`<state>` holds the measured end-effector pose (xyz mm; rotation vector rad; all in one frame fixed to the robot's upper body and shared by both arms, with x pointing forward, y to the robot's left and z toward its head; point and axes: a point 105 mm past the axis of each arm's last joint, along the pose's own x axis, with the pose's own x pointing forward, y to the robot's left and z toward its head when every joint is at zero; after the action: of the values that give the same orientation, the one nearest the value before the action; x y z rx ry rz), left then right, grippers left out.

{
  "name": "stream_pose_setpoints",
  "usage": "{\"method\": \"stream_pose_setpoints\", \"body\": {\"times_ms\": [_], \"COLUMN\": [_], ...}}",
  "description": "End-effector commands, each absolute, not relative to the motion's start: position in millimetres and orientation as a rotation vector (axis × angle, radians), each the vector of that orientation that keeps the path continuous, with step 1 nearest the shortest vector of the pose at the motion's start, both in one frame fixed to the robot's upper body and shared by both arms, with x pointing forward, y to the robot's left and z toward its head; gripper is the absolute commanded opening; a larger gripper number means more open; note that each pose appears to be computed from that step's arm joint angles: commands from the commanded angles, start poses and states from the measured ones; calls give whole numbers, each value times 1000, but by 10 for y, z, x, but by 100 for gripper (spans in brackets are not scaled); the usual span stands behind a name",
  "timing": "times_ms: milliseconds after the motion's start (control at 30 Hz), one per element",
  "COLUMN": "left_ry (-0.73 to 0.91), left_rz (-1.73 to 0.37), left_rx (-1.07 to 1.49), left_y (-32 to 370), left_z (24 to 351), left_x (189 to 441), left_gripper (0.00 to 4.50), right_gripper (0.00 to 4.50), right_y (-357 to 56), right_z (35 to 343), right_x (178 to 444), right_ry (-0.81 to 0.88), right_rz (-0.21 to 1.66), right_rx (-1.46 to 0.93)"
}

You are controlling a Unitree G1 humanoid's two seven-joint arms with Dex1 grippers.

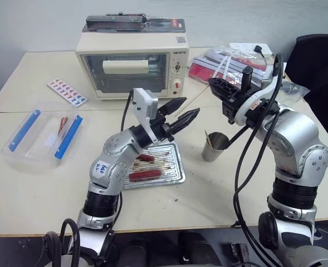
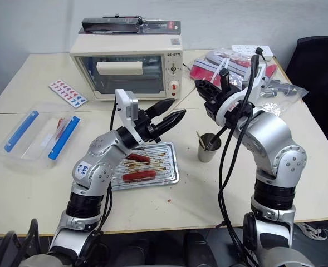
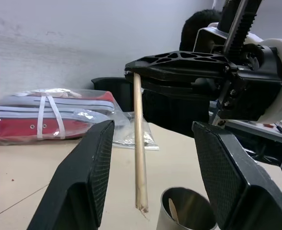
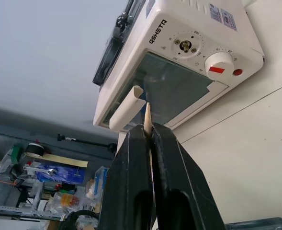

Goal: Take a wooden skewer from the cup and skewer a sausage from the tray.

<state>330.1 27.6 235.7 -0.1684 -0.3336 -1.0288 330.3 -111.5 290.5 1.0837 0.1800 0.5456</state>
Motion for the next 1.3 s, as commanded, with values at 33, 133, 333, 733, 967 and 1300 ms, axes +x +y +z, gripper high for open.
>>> {"method": "stream_pose_setpoints", "body": {"times_ms": [33, 133, 333, 733, 967, 1300], "left_ry": [-401, -392, -399, -417, -439, -422], "left_rz": [-1027, -1033, -1032, -1033, -1015, -996], "left_rx": [-156, -154, -157, -177, -202, -166], "left_y": [275, 262, 248, 234, 266, 352], "left_z": [2506, 2479, 2501, 2555, 2607, 2632], "left_x": [3277, 3279, 3288, 3287, 3318, 3341], "left_gripper": [245, 183, 163, 144, 4, 0], "right_gripper": [0, 0, 0, 0, 0, 68], "right_y": [-1085, -1083, -1083, -1111, -1102, -1109], "right_z": [3102, 3112, 3104, 3090, 3095, 3046], "right_x": [3202, 3204, 3200, 3208, 3197, 3178], "right_ry": [119, 117, 116, 114, 112, 117], "right_rz": [603, 603, 606, 602, 606, 612], "right_rx": [1096, 1109, 1116, 1117, 1116, 1070]}}
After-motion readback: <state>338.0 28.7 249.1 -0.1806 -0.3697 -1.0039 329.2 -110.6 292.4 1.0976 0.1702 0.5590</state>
